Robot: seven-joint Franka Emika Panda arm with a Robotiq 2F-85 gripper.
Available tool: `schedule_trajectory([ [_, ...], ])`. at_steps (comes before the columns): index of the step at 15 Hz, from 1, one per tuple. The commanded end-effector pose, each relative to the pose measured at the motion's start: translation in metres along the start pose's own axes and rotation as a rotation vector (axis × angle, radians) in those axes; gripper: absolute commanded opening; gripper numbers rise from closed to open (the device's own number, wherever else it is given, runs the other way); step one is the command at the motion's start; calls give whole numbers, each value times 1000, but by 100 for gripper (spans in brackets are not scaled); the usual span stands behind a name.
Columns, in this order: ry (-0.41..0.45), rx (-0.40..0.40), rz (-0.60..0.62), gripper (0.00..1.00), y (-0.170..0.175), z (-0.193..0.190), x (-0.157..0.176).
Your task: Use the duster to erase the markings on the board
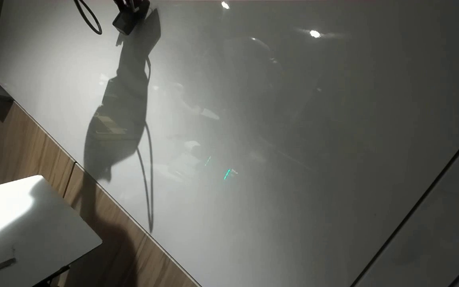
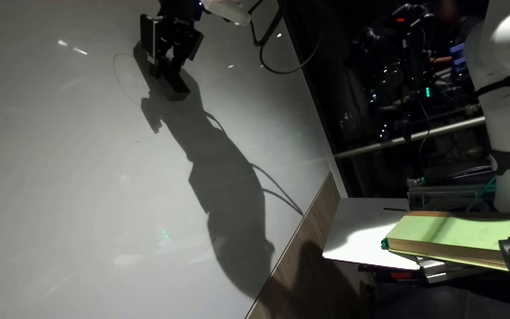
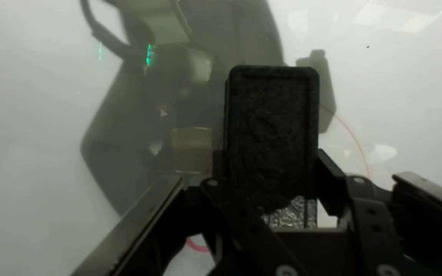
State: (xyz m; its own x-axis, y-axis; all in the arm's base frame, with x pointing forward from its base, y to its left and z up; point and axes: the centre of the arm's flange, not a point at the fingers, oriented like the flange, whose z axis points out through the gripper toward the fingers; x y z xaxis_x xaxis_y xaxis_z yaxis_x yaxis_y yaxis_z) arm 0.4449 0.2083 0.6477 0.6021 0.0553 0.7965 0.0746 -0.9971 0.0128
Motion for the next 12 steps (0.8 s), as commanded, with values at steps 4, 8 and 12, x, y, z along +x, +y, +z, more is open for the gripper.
schedule_trajectory([
  [4, 54, -38, 24, 31, 7, 9, 46],
  [8, 32, -50, 22, 31, 1, 18, 26],
  [12, 1, -70, 18, 31, 6, 36, 5],
])
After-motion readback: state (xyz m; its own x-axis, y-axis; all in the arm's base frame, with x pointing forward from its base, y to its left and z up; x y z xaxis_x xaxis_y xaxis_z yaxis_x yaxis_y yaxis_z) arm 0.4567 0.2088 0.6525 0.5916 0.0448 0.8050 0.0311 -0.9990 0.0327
